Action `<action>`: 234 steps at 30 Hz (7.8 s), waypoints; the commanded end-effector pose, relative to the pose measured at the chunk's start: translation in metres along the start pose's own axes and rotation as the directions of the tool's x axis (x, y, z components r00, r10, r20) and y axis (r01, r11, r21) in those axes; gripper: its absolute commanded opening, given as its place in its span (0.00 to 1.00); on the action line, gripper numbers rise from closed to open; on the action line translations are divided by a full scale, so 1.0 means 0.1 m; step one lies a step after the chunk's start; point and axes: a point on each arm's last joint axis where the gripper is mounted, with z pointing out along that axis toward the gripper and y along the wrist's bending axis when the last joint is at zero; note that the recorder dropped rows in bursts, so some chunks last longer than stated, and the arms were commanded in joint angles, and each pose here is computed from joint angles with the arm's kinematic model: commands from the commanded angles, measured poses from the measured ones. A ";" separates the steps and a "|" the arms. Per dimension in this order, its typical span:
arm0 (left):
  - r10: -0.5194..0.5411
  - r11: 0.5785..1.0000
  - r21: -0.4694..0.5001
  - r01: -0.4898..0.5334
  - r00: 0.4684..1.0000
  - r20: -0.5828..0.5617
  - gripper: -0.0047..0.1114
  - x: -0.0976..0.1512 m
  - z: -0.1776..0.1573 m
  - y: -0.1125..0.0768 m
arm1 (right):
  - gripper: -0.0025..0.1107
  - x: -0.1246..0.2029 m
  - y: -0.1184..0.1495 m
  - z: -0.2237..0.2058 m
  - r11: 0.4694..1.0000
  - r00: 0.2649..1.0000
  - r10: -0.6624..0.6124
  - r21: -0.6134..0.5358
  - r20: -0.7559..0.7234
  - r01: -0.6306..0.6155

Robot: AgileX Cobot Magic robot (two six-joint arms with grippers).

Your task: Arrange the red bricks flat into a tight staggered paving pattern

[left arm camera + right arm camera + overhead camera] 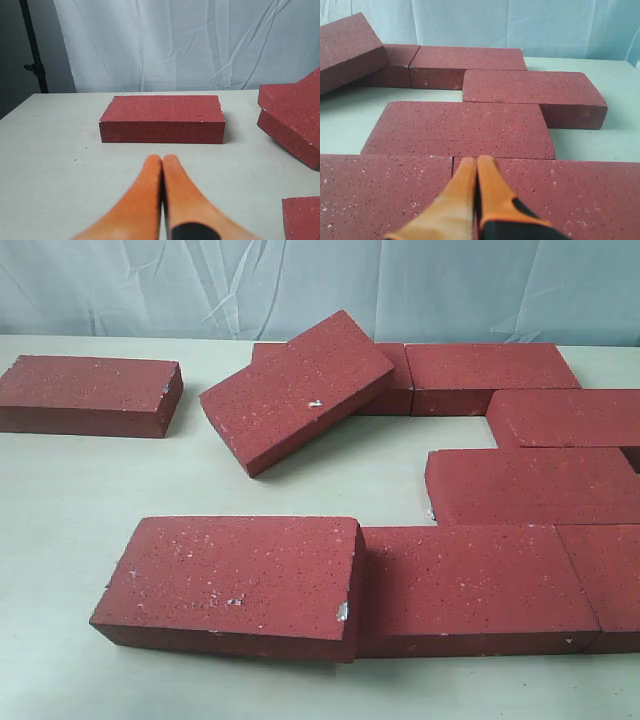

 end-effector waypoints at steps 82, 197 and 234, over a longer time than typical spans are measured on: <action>-0.008 1.000 0.002 0.008 1.000 0.011 0.04 0.00 0.00 0.00 | 0.02 -1.71 0.29 1.02 0.954 0.847 -0.028 -0.266 -0.531 -0.135; -0.001 1.000 0.001 0.001 1.000 0.012 0.04 0.00 0.00 0.00 | 0.02 -1.41 1.54 4.48 0.975 0.790 -0.198 -0.197 -0.581 0.100; -0.001 1.000 0.001 0.001 1.000 0.012 0.04 0.00 0.00 0.00 | 0.02 -1.39 1.94 3.96 0.789 0.552 -0.362 -0.562 -0.751 -0.248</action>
